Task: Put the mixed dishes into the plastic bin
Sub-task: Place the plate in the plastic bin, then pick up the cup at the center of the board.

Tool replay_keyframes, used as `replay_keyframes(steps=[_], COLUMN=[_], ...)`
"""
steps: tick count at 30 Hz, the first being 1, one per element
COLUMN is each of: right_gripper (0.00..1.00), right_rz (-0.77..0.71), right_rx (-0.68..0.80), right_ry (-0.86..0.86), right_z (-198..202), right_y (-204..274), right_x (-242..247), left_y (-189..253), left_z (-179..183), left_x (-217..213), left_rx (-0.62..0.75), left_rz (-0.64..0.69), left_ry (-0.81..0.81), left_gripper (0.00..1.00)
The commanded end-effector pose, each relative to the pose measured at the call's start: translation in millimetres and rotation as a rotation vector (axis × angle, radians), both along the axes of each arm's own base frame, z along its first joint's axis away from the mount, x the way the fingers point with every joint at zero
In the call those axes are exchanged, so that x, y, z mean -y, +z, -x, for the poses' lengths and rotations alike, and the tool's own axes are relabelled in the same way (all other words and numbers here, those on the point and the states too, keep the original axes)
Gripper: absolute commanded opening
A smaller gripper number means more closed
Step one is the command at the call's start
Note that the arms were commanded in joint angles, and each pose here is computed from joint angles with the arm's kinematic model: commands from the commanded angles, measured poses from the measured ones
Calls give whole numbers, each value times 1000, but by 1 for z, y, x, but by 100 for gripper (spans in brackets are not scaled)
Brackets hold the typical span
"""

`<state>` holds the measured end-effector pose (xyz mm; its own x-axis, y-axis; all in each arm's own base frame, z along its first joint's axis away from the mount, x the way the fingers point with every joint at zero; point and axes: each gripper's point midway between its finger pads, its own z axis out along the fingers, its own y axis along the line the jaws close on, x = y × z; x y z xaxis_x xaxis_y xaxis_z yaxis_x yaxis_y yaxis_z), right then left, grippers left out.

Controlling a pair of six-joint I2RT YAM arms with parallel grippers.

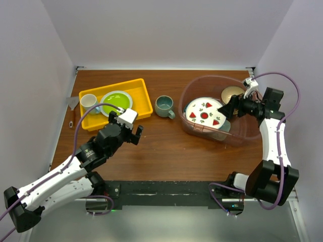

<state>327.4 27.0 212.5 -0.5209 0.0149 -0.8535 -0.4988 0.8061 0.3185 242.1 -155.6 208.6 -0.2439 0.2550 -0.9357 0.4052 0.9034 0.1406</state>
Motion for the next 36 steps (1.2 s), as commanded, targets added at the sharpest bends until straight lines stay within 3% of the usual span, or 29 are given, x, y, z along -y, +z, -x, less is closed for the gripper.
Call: replay_keyframes(steps=[1, 36], right_gripper=[91, 92], right_rz=[2, -10], right_rx=[81, 101], right_ry=[56, 105], right_z=[2, 8], right_y=[14, 18], right_x=[-6, -13], left_y=[7, 5], left_z=[-4, -6], left_x=[2, 3], left_rx=[24, 10], left_rz=[37, 41], left_ry=[7, 3], left_gripper=[100, 100])
